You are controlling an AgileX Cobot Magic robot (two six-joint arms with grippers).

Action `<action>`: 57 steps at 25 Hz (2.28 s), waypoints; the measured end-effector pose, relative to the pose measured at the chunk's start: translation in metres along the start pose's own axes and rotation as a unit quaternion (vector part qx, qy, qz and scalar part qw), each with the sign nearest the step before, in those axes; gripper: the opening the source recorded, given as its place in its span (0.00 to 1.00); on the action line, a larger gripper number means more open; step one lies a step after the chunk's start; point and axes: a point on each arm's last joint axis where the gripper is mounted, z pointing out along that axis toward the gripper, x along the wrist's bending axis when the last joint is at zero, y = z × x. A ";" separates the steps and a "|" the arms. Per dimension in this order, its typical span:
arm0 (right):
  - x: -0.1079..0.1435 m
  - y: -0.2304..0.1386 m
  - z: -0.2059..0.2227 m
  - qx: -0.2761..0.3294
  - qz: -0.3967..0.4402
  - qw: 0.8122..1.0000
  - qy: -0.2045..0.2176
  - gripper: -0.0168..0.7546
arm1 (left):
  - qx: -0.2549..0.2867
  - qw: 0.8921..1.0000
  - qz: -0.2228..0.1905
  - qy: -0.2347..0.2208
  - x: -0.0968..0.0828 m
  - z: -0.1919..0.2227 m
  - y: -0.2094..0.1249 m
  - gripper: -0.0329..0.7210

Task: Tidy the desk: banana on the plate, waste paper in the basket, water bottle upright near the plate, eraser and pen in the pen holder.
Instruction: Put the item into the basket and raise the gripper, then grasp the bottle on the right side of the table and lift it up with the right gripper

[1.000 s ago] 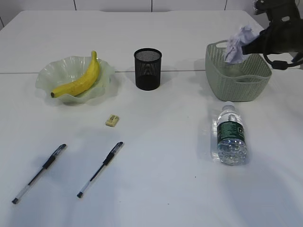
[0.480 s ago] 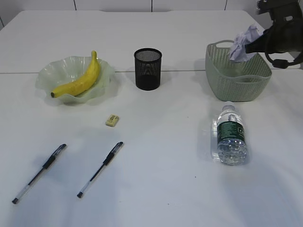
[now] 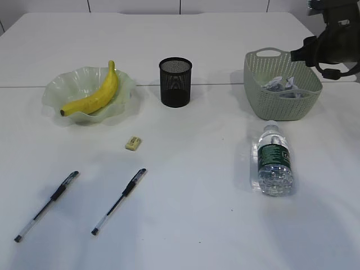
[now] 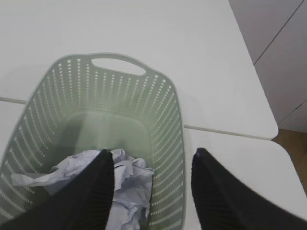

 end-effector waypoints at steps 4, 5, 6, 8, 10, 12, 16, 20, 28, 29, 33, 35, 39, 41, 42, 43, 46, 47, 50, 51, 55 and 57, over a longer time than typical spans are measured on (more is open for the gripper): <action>0.001 0.007 -0.007 -0.008 0.036 0.999 0.021 0.54 | 0.000 1.000 0.000 0.000 0.000 0.000 0.000 0.55; 0.000 0.012 -0.012 -0.016 0.041 0.999 0.028 0.54 | 0.000 1.000 -0.001 -0.001 0.000 0.000 0.000 0.55; -0.001 0.018 -0.018 -0.025 0.045 0.998 0.030 0.54 | 0.000 1.000 -0.001 -0.001 0.000 0.000 0.000 0.55; -0.004 0.029 -0.031 -0.042 0.051 0.997 0.033 0.54 | 0.000 1.000 -0.001 -0.001 0.000 0.000 0.000 0.55; -0.007 0.035 -0.046 -0.054 0.048 0.997 0.032 0.54 | 0.000 1.000 -0.001 -0.001 0.000 0.000 0.000 0.55; -0.010 0.037 -0.060 -0.059 0.043 0.997 0.031 0.54 | 0.000 1.000 -0.001 -0.001 0.000 0.000 0.000 0.55; -0.012 0.033 -0.082 -0.060 0.049 0.997 0.032 0.54 | 0.000 1.000 -0.001 -0.001 0.000 0.000 0.000 0.55; -0.010 0.018 -0.094 -0.043 0.059 0.997 0.034 0.54 | 0.000 1.000 -0.001 -0.001 0.000 0.000 0.000 0.55; -0.003 -0.016 -0.110 -0.004 0.078 0.996 0.052 0.54 | 0.008 1.000 -0.002 -0.003 0.000 0.000 -0.001 0.55; -0.003 -0.018 -0.112 -0.002 0.079 0.995 0.054 0.54 | 0.009 1.000 -0.002 -0.003 0.000 0.000 -0.002 0.55; 0.001 -0.030 -0.121 0.008 0.079 0.995 0.068 0.54 | 0.011 1.000 -0.003 -0.004 -0.001 0.000 -0.002 0.55; 0.003 -0.036 -0.125 0.013 0.080 0.994 0.072 0.54 | 0.011 1.000 -0.003 -0.004 -0.001 0.000 -0.002 0.55; 0.010 -0.047 -0.132 0.016 0.080 0.991 0.104 0.54 | 0.011 1.000 -0.005 -0.005 -0.001 0.000 -0.002 0.55; 0.016 -0.052 -0.134 0.015 0.086 0.987 0.135 0.54 | 0.012 1.000 -0.006 -0.007 -0.001 0.000 -0.002 0.55; 0.020 -0.054 -0.135 0.013 0.091 0.984 0.154 0.54 | 0.012 1.000 -0.007 -0.008 -0.001 0.000 -0.002 0.55; 0.024 -0.054 -0.136 0.009 0.094 0.980 0.174 0.54 | 0.012 1.000 -0.007 -0.008 -0.001 0.000 -0.002 0.55; 0.034 -0.055 -0.140 0.006 0.092 0.969 0.230 0.54 | 0.015 1.000 -0.008 -0.009 -0.002 0.000 -0.003 0.55; 0.037 -0.055 -0.142 0.008 0.086 0.965 0.248 0.54 | 0.016 1.000 -0.008 -0.009 -0.002 0.000 -0.003 0.55; 0.043 -0.059 -0.145 0.030 0.062 0.957 0.282 0.54 | 0.017 1.000 -0.008 -0.009 -0.002 0.000 -0.003 0.55; 0.044 -0.062 -0.146 0.042 0.055 0.955 0.287 0.54 | 0.017 1.000 -0.008 -0.009 -0.002 0.000 -0.003 0.55; 0.044 -0.070 -0.147 0.093 0.036 0.953 0.286 0.54 | 0.018 1.000 -0.008 -0.009 -0.002 0.000 -0.003 0.55; 0.042 -0.069 -0.147 0.111 0.028 0.954 0.278 0.54 | 0.018 1.000 -0.008 -0.009 -0.002 0.000 -0.003 0.55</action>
